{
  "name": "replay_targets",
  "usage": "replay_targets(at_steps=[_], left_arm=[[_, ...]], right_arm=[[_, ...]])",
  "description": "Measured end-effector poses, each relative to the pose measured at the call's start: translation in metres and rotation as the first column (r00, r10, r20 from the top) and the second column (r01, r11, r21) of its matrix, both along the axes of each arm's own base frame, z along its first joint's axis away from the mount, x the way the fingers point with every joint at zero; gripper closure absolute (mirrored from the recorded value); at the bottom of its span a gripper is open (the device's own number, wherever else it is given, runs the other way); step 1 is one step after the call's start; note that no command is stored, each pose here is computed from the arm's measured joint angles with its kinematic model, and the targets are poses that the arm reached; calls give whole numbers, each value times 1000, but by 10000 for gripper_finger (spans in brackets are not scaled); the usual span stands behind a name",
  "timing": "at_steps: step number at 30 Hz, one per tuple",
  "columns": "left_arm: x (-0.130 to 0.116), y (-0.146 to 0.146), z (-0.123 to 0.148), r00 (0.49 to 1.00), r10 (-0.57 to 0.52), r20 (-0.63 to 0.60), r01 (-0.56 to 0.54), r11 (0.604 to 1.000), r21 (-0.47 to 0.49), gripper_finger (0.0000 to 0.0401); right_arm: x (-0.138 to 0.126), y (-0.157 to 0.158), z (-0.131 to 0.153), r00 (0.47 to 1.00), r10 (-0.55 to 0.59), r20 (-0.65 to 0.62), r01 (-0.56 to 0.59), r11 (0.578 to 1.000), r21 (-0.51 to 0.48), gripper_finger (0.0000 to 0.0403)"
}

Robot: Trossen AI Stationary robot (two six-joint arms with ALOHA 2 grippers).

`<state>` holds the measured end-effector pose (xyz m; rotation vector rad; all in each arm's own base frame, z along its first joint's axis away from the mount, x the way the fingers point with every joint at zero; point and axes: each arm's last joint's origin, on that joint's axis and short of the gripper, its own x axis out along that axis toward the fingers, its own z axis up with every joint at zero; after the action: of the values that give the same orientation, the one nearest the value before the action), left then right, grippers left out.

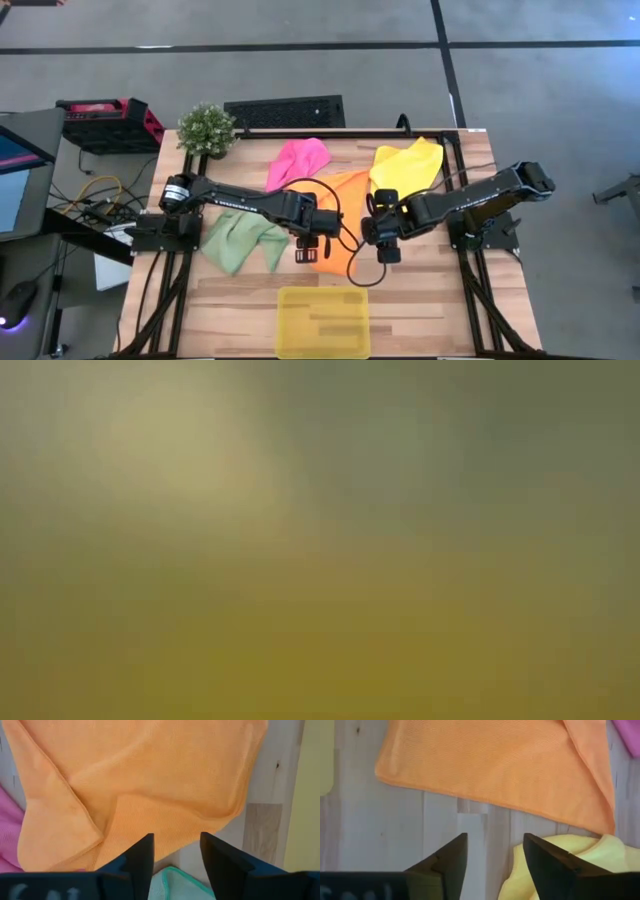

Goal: Fold microfiber towels
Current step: Fold the orange microfiber cloth

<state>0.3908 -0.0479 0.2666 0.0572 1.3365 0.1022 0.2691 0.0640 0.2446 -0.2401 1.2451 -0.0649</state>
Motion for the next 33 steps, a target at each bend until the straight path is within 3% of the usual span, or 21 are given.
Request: replay_targets(at_steps=[7,12,15,21,33], left_arm=[[-17,20,12,993,85,-79,-79,994,79,241],[-12,49,13,994,97,-54,-98,995,-10,255],[-5,64,7,999,34,0,-34,999,-6,264],[0,74,-27,979,-202,18,201,979,45,275],[5,83,-73,911,-381,158,371,924,91,276]], right_arm=[[-6,1,1,999,9,-39,-10,1000,-11,178],[-14,0,12,1000,9,-9,-9,1000,-4,180],[-19,-2,23,999,4,49,-4,1000,12,181],[-33,-6,42,993,8,120,-11,1000,29,181],[-40,-8,50,987,8,159,-14,999,38,181]])
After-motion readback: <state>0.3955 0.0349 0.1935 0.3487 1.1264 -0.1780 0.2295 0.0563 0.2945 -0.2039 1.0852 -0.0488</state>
